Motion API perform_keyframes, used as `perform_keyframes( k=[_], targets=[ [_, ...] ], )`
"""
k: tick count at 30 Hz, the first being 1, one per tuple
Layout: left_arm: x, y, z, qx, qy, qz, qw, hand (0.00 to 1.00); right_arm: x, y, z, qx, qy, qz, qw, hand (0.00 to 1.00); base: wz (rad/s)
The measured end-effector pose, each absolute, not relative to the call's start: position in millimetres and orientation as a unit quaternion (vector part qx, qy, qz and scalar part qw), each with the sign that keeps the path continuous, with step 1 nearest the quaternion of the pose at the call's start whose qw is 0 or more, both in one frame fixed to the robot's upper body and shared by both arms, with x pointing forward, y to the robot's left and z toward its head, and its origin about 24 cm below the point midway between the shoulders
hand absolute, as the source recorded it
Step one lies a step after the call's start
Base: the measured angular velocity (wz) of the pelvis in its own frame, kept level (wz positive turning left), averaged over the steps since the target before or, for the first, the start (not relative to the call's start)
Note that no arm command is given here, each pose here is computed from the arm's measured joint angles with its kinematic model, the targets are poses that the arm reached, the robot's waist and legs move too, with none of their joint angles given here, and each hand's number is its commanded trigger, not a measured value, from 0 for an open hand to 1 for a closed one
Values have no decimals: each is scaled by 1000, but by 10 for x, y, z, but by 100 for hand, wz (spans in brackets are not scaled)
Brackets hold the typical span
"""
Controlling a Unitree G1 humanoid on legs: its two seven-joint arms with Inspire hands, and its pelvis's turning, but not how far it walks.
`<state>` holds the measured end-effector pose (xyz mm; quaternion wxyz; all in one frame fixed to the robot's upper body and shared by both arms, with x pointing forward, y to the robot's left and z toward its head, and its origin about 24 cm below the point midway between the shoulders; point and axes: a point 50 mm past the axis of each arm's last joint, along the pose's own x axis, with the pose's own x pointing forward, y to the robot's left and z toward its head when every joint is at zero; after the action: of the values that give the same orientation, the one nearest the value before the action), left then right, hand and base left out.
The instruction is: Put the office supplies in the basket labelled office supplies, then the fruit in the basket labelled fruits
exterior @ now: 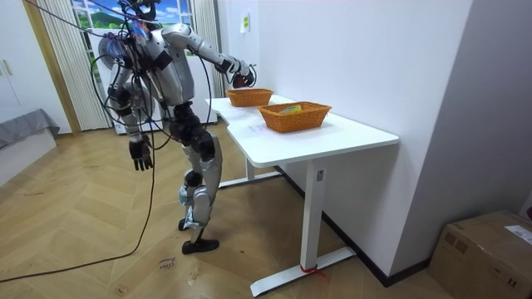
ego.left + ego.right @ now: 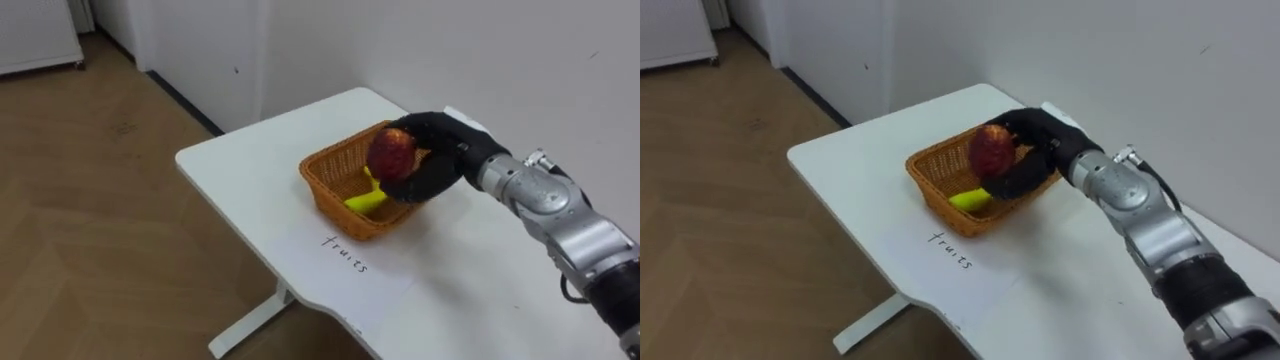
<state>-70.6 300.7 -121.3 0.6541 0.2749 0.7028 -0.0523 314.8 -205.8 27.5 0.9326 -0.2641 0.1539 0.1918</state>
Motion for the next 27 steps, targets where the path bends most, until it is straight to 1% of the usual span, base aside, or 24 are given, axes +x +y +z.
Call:
perform_keyframes(
  k=[5,9,16,27],
  targets=[
    [-663,3043,-1190,283,696,-52,658,0,3120,-2153,216,-267,170,174,932,0,0],
    [-595,3040,-1187,287,686,-53,667,0,3125,-2164,220,-259,169,168,936,0,0],
    [-575,3043,-1187,288,682,-53,671,0,3121,-2204,228,-243,173,165,940,0,0],
    [-581,3044,-1184,303,681,-67,664,0,3138,-2146,306,-259,154,180,936,0,0]
  ],
)
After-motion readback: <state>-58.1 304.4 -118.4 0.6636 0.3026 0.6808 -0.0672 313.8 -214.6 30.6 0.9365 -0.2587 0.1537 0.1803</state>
